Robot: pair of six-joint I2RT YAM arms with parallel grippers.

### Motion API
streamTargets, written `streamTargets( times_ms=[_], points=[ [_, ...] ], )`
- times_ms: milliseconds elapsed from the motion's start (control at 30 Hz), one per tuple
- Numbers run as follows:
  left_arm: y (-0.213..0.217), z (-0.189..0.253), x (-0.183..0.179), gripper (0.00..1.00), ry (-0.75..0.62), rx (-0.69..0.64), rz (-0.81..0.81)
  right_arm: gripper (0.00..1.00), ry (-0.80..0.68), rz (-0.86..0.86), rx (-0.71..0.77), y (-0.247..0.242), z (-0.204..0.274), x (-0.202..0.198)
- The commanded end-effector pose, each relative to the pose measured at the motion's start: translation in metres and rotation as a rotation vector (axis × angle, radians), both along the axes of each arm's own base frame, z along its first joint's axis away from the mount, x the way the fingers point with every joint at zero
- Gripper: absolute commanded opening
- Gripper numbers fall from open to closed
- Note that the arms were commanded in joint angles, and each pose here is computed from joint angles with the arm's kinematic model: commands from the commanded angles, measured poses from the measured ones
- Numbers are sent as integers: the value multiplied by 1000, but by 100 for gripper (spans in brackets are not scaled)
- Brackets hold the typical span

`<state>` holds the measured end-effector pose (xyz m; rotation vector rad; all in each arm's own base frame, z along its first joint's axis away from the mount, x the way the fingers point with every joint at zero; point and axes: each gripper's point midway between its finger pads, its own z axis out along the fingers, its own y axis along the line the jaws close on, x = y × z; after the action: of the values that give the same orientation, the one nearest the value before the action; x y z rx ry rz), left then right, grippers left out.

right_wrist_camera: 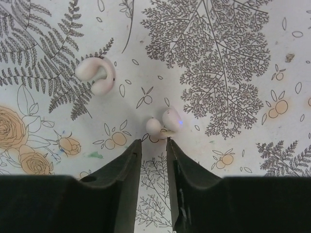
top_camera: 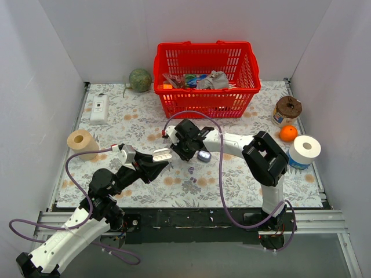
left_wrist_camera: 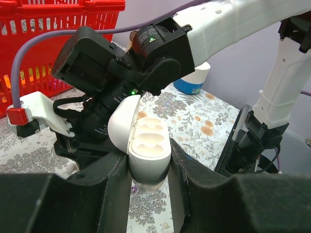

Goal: Insert the wireless bluetooth earbuds into the charging case
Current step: Pick up the earbud from the center of the board.

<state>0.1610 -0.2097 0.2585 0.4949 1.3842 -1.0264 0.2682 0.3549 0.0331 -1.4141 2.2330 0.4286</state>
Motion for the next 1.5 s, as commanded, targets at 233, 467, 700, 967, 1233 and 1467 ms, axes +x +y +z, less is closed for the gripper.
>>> streamTargets(
  times_ms=[233, 467, 700, 967, 1233, 1467],
  points=[
    [4, 20, -6, 0, -51, -45, -4, 44, -57, -318, 292, 4, 63, 31],
    [5, 21, -4, 0, -51, -40, 6, 40, 122, -655, 402, -15, 49, 35],
    [5, 21, -4, 0, -52, -41, 6, 43, 156, -720, 341, -10, 25, 28],
    [5, 21, -5, 0, -48, -42, 6, 48, 178, -738, 312, -10, 10, 23],
    [6, 22, -4, 0, -49, -43, 9, 48, 162, -741, 280, -12, 2, 25],
    [6, 22, -4, 0, -50, -44, 10, 48, 168, -721, 264, -6, -2, 26]
  ],
)
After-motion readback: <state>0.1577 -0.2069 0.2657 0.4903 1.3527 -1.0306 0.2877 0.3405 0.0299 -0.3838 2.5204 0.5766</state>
